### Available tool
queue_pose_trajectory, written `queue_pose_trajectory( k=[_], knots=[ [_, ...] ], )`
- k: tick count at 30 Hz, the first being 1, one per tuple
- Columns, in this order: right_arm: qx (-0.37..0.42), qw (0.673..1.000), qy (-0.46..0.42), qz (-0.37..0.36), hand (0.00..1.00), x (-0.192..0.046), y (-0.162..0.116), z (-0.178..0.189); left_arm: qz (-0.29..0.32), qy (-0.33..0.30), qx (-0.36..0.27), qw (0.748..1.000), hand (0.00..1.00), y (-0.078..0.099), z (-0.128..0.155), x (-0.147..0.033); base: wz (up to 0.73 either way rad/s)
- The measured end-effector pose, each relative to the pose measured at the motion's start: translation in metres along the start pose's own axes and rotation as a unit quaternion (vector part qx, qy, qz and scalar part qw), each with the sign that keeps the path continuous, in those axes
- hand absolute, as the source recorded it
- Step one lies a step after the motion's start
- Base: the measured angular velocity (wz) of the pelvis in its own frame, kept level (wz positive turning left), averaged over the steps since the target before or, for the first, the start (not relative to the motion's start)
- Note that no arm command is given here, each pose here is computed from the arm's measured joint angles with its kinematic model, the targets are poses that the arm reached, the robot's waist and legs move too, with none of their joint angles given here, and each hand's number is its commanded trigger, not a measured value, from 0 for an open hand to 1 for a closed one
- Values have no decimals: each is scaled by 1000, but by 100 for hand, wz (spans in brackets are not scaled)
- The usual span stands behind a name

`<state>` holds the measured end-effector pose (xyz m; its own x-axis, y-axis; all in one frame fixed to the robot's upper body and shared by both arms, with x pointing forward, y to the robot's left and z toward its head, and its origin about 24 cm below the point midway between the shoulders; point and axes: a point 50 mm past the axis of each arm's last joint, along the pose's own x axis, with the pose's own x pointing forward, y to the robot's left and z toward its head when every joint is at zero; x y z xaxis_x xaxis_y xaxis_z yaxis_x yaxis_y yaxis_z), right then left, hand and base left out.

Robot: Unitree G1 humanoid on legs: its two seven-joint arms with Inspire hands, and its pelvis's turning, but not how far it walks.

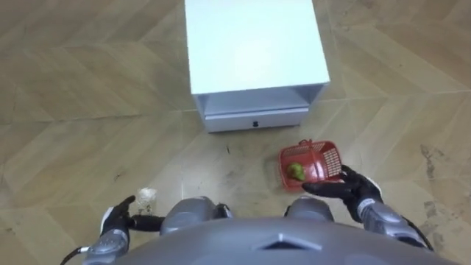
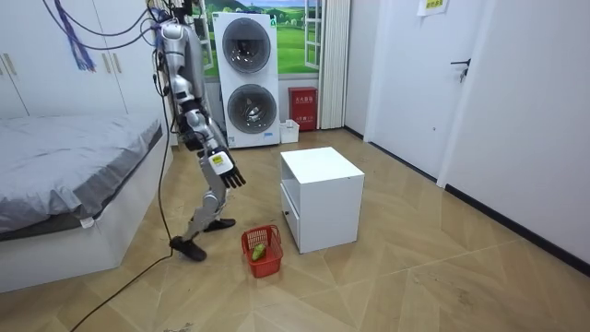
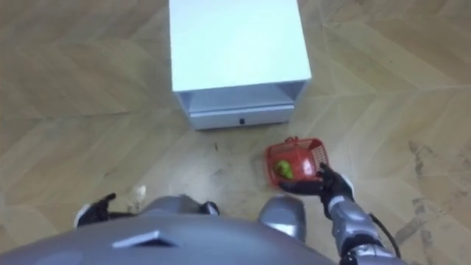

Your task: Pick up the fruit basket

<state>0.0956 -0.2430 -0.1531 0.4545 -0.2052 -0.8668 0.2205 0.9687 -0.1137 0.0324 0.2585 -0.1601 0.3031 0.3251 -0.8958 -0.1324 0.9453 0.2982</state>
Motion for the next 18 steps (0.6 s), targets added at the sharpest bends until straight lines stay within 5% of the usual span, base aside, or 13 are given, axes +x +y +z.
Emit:
queue_pose_trajectory(
  k=[5,10,18],
  knots=[
    [55,993,-107,-18,0,11,10,80,34,-35,-23,999,0,10,33,7,5],
    [60,987,-145,-45,0,13,16,117,57,-73,-61,994,0,9,73,13,19],
    [55,972,-197,-111,0,4,1,144,101,-23,-46,994,0,18,46,11,13]
  ],
)
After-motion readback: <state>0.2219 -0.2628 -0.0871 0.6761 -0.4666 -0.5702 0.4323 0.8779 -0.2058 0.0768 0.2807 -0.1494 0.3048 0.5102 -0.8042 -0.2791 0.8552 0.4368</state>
